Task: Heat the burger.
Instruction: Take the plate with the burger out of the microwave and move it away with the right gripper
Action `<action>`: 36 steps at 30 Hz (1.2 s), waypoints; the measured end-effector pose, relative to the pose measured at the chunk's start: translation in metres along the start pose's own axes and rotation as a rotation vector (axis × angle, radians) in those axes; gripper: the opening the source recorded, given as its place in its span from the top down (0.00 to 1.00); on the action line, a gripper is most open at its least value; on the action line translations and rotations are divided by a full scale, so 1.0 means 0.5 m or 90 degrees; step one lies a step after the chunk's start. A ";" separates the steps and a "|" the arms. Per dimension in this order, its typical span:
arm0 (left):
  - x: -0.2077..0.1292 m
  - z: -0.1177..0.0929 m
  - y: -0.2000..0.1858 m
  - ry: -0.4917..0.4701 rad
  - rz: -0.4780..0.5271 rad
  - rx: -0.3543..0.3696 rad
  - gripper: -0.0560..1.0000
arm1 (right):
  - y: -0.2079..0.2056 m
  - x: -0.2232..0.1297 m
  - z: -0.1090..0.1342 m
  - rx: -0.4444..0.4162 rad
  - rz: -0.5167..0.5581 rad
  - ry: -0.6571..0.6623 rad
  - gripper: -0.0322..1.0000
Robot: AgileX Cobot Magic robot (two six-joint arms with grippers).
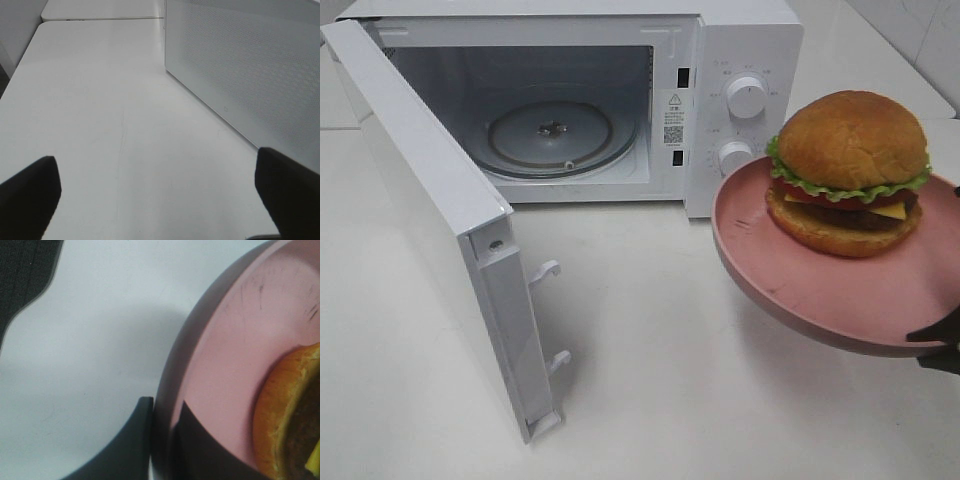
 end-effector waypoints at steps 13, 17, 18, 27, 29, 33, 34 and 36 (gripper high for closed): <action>0.000 0.000 0.000 0.000 0.000 0.000 0.02 | -0.007 -0.049 0.009 -0.002 0.097 0.180 0.89; 0.000 0.000 0.000 0.000 0.000 0.000 0.02 | -0.012 -0.072 0.015 -0.003 0.144 0.227 0.89; 0.000 0.000 0.000 0.000 0.000 0.000 0.02 | -0.012 -0.072 0.015 -0.003 0.144 0.227 0.89; 0.000 0.000 0.000 0.000 0.000 0.000 0.02 | -0.018 -0.113 0.024 -0.009 0.237 0.327 0.89; 0.000 0.000 0.000 0.000 0.000 0.000 0.02 | -0.017 -0.123 0.028 -0.003 0.265 0.351 0.89; 0.000 0.000 0.000 0.000 0.000 0.000 0.02 | -0.007 -0.141 0.036 0.014 0.327 0.408 0.89; 0.000 0.000 0.000 0.000 0.000 0.000 0.02 | 0.002 -0.146 0.037 0.015 0.351 0.448 0.89; 0.000 0.000 0.000 0.000 0.000 0.000 0.02 | 0.010 -0.150 0.036 0.013 0.369 0.483 0.89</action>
Point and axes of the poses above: a point on each arm's last joint axis where the gripper is mounted, y pointing out along that axis toward the gripper, z along the wrist's bending axis when the last joint is at zero, x = y × z, the point moved 7 cm from there along y, pointing out along that axis toward the gripper, and after that the axes turned 8 degrees about -y, right-handed, at the moved point
